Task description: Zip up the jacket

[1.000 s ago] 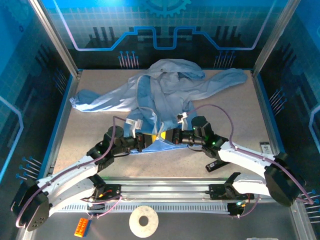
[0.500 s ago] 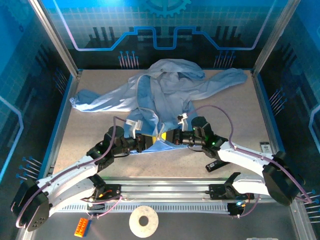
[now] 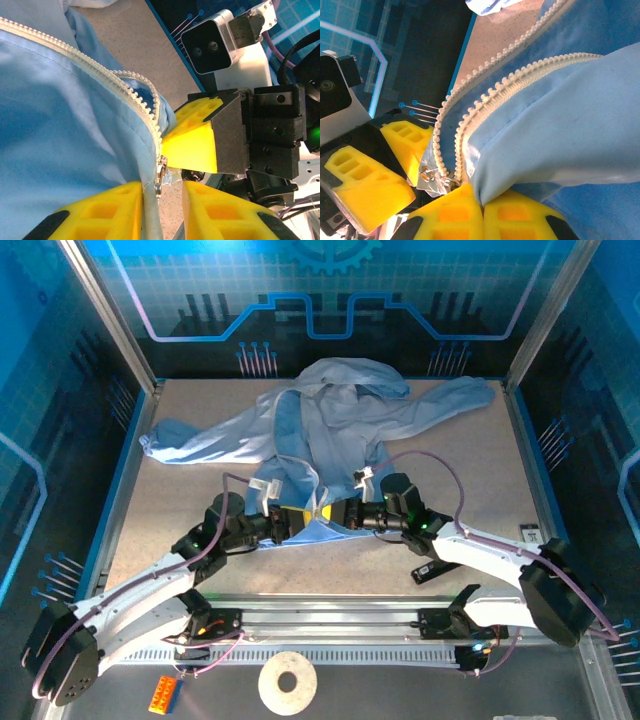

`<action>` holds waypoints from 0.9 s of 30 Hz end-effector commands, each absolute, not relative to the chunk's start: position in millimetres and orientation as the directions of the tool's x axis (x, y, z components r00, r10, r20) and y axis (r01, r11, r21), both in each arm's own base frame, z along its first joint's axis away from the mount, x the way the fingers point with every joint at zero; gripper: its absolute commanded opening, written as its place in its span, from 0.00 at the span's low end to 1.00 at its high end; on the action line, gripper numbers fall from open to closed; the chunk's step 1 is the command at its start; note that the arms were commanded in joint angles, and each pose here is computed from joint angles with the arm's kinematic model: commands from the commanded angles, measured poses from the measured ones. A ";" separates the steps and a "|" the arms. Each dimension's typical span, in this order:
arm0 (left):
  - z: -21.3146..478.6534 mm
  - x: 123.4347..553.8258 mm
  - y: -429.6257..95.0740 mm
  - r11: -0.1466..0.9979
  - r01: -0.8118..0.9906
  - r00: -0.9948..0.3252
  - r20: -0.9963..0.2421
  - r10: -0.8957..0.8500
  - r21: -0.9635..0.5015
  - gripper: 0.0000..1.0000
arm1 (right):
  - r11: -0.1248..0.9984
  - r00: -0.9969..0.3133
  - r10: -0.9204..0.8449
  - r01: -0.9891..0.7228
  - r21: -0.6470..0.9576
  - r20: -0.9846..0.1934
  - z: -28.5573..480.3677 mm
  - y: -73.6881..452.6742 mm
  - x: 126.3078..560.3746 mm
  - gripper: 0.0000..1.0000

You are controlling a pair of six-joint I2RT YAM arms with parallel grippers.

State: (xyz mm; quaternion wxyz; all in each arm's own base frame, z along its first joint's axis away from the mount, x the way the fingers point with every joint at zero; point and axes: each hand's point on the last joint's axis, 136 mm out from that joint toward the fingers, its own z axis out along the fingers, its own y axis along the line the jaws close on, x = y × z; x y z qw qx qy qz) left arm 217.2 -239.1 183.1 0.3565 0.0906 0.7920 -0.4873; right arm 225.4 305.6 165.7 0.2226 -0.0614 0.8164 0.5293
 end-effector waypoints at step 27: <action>106.1 180.8 -236.7 0.613 0.352 -0.913 -0.403 0.060 -0.708 0.00 | 0.490 -0.923 0.116 -0.269 0.829 -0.368 124.4 292.9 213.5 0.18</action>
